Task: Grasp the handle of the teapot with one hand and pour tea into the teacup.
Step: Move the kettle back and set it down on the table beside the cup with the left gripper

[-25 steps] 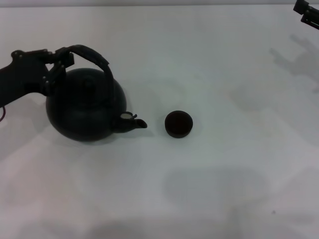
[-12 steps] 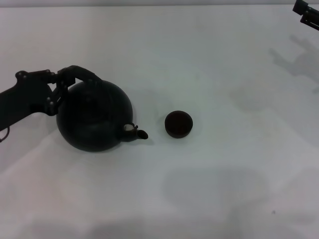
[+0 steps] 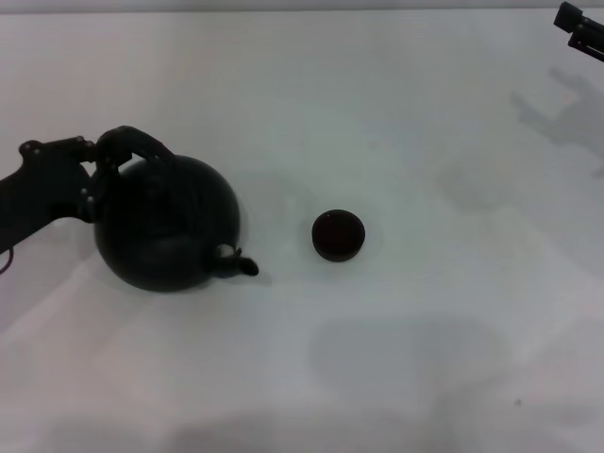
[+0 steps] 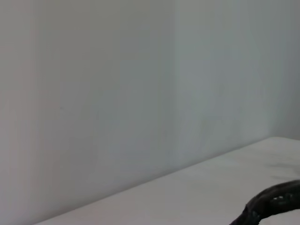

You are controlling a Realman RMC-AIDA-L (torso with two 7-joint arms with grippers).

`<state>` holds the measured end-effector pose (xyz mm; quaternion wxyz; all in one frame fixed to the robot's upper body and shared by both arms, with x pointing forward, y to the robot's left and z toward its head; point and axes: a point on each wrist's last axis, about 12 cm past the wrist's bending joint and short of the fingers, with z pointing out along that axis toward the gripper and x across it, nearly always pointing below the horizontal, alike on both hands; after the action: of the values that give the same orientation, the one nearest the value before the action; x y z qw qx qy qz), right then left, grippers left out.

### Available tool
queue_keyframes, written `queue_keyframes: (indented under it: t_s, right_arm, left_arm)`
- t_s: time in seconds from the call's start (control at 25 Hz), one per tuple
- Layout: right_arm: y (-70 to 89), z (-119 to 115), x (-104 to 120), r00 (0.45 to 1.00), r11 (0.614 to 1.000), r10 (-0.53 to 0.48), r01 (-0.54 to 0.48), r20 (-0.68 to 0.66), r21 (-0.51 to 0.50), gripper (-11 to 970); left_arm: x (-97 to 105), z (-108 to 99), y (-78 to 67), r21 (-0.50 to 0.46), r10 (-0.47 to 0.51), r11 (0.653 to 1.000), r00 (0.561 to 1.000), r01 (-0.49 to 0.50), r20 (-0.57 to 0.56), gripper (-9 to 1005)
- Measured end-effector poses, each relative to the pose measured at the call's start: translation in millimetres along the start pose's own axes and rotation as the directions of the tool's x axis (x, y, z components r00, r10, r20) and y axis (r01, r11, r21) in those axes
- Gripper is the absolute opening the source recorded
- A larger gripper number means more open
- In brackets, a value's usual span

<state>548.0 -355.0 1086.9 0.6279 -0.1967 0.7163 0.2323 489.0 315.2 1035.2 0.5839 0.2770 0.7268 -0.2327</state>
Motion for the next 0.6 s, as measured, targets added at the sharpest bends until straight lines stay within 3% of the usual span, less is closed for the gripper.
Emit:
queue_keyframes:
  t_s: [0.52,0.6]
  right_arm:
    - [0.2,-0.1,0.6,1.0,1.0,0.0,0.0,-0.004,-0.001,860]
    - [0.2,-0.1,0.5,1.0,1.0,0.0,0.0,-0.004,-0.001,860]
  left_arm:
    - [-1.9,-2.2,2.6,-0.022,-0.01,1.0,1.0,0.011,0.024,265]
    - [-2.0,-2.2,2.5,-0.021,-0.011,1.0,1.0,0.011,0.025,340]
